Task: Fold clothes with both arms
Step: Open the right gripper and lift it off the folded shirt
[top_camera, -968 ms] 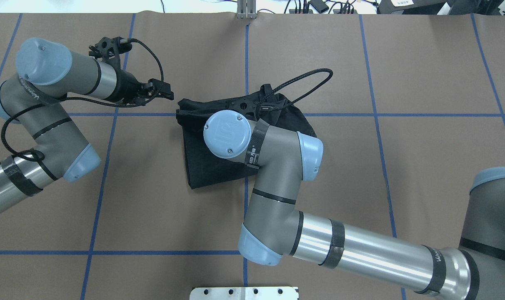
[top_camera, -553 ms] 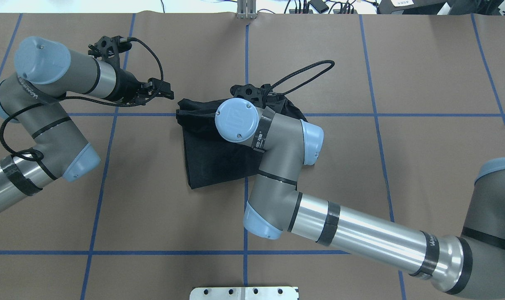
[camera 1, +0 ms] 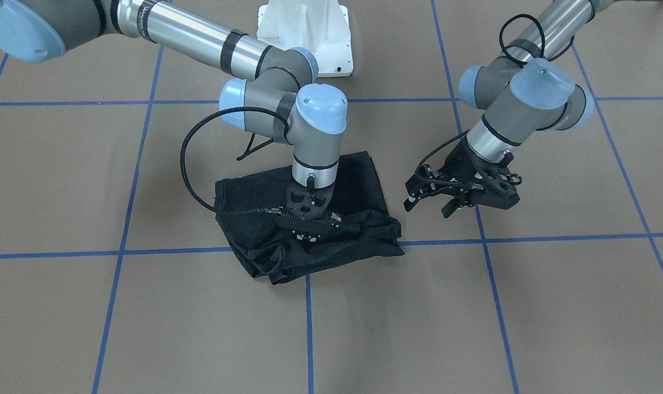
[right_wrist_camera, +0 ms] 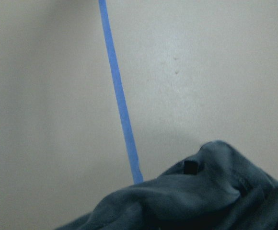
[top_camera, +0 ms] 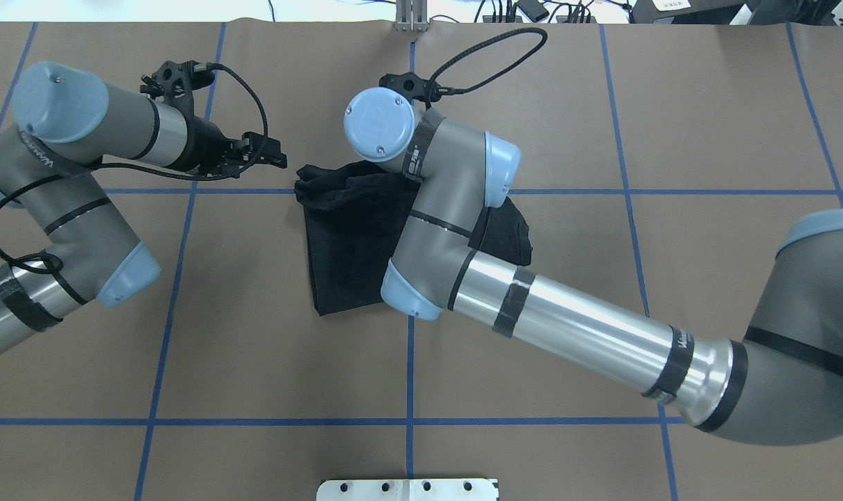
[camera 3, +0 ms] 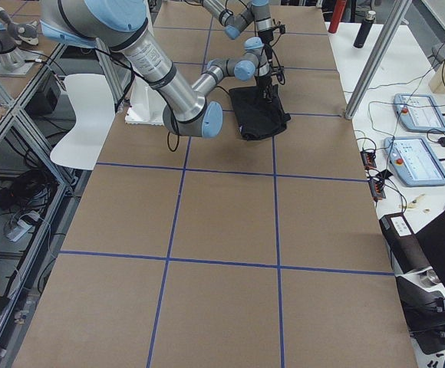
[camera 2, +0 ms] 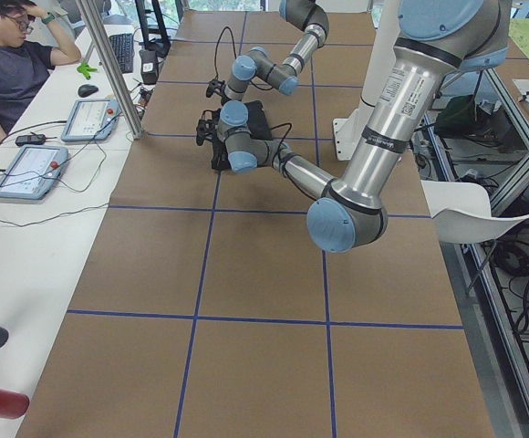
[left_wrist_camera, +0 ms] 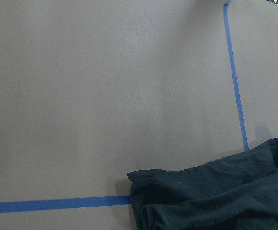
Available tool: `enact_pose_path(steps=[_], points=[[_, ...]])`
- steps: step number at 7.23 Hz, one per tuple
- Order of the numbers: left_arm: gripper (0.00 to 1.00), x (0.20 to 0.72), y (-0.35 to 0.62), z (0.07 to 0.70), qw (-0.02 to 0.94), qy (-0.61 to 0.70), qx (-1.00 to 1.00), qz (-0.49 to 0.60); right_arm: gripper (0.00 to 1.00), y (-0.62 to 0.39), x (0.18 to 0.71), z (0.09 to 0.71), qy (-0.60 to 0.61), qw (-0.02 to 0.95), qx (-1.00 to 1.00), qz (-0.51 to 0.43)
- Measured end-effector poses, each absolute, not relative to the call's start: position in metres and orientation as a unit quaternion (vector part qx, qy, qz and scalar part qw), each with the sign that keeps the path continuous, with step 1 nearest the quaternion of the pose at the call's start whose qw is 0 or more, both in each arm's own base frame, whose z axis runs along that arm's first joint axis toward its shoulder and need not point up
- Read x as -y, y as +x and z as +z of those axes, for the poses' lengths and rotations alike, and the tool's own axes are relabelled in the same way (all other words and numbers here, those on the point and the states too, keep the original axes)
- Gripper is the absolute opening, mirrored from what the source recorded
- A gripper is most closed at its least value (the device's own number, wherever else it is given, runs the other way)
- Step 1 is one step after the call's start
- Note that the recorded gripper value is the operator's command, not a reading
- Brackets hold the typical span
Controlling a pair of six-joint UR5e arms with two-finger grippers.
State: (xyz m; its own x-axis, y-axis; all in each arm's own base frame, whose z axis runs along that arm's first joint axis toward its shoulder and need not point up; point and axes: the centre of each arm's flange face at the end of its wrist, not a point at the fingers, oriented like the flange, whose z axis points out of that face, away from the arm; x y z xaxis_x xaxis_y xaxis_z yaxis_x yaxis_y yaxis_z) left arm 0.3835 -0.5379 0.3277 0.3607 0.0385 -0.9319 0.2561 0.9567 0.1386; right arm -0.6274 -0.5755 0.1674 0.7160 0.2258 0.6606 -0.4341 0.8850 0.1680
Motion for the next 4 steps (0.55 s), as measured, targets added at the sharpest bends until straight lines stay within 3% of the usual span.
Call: enact_pose_path(steps=[4], points=[[1.00,0.527,0.374,0.327,0.812,0.128,-0.566,-0.063,0.00,-0.598,0.641,0.174,0.180,0.912,0.324,0.176]])
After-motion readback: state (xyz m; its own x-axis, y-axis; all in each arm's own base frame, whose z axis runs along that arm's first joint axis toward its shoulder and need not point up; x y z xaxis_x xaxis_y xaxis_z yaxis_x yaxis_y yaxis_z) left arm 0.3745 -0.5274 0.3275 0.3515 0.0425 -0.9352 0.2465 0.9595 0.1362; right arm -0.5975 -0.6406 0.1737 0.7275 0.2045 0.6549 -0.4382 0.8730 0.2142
